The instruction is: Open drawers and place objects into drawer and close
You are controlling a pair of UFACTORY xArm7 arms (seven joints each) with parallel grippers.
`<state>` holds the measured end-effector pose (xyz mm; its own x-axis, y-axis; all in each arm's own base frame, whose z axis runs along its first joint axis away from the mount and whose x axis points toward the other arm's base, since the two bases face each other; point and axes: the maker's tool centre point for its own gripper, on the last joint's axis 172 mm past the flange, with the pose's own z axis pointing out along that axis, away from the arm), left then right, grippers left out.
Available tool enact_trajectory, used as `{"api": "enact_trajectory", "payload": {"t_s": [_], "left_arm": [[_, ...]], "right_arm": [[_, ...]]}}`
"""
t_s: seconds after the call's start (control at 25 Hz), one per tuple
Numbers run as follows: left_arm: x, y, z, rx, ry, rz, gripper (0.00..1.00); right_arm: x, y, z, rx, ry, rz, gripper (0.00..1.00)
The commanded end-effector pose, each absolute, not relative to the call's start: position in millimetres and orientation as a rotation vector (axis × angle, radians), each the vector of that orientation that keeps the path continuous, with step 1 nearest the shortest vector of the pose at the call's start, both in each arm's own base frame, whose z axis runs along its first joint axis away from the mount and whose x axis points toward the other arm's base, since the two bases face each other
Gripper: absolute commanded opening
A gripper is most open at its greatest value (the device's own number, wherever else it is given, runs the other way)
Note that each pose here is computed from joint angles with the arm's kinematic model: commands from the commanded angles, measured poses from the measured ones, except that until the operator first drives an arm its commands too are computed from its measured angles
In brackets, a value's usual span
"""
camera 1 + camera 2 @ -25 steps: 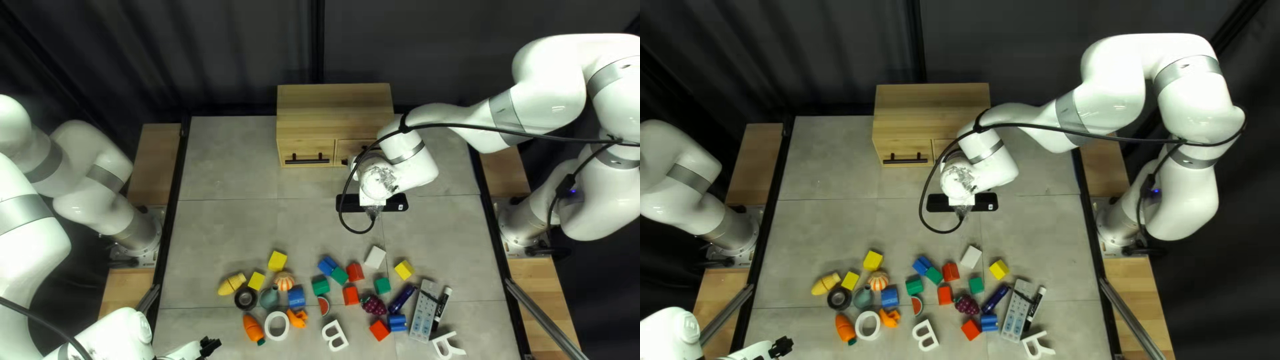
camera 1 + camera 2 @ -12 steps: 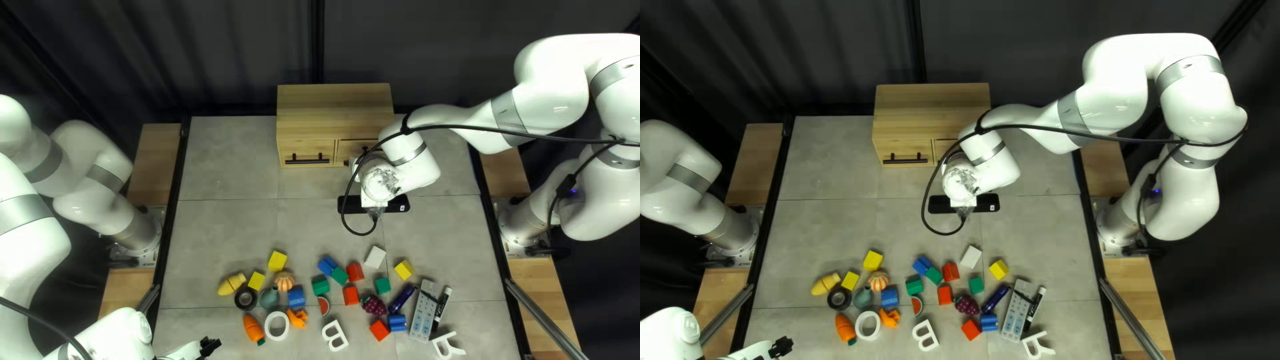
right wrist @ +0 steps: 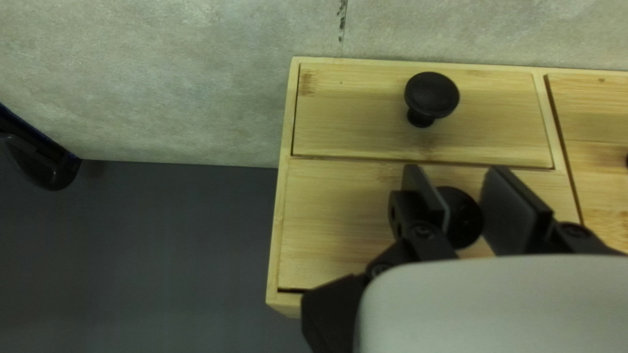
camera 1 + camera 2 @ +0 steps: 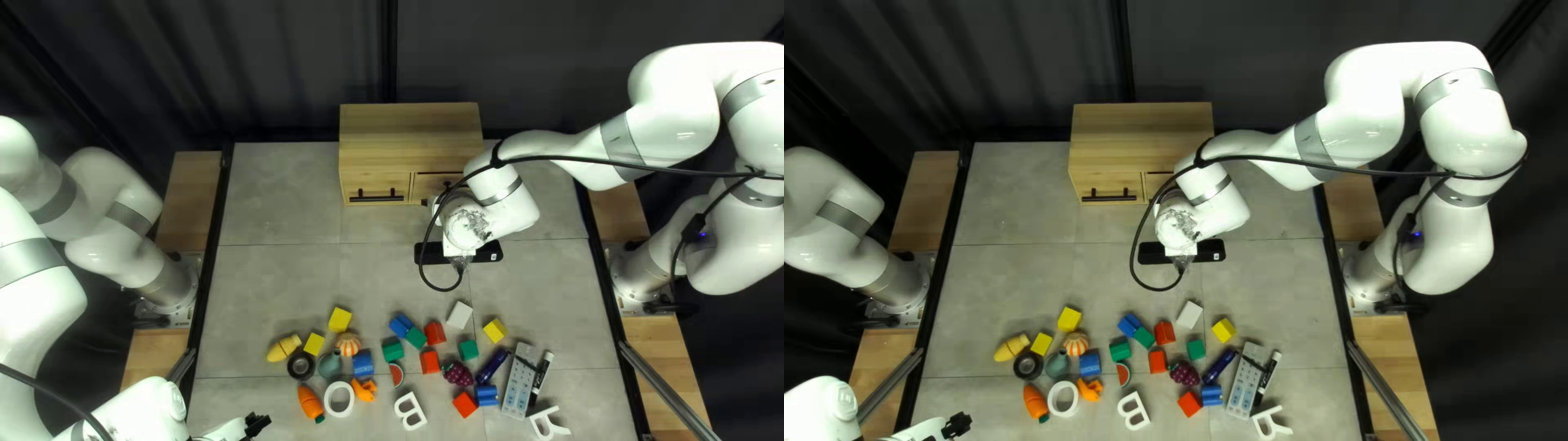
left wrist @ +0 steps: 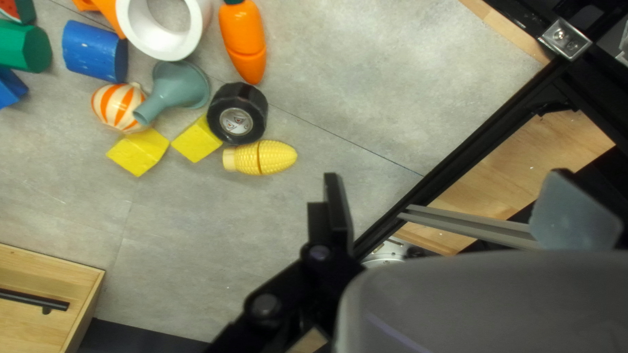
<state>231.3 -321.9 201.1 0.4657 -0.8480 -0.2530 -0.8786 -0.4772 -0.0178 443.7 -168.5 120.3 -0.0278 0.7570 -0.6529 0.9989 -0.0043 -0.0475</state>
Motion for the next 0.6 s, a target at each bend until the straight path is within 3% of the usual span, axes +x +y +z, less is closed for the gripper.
{"api": "enact_trajectory", "payload": {"t_s": [0.04, 0.6], "left_arm": [[231.3, -321.9, 201.1, -2.562, 1.52, 0.316, 1.0], [231.3, -321.9, 201.1, -2.562, 1.52, 0.316, 1.0]], "right_arm": [[444.0, -169.1, 120.8, 1.808, 1.836, -0.727, 0.11], [443.4, -165.2, 122.5, 1.801, 1.842, -0.737, 0.11]]}}
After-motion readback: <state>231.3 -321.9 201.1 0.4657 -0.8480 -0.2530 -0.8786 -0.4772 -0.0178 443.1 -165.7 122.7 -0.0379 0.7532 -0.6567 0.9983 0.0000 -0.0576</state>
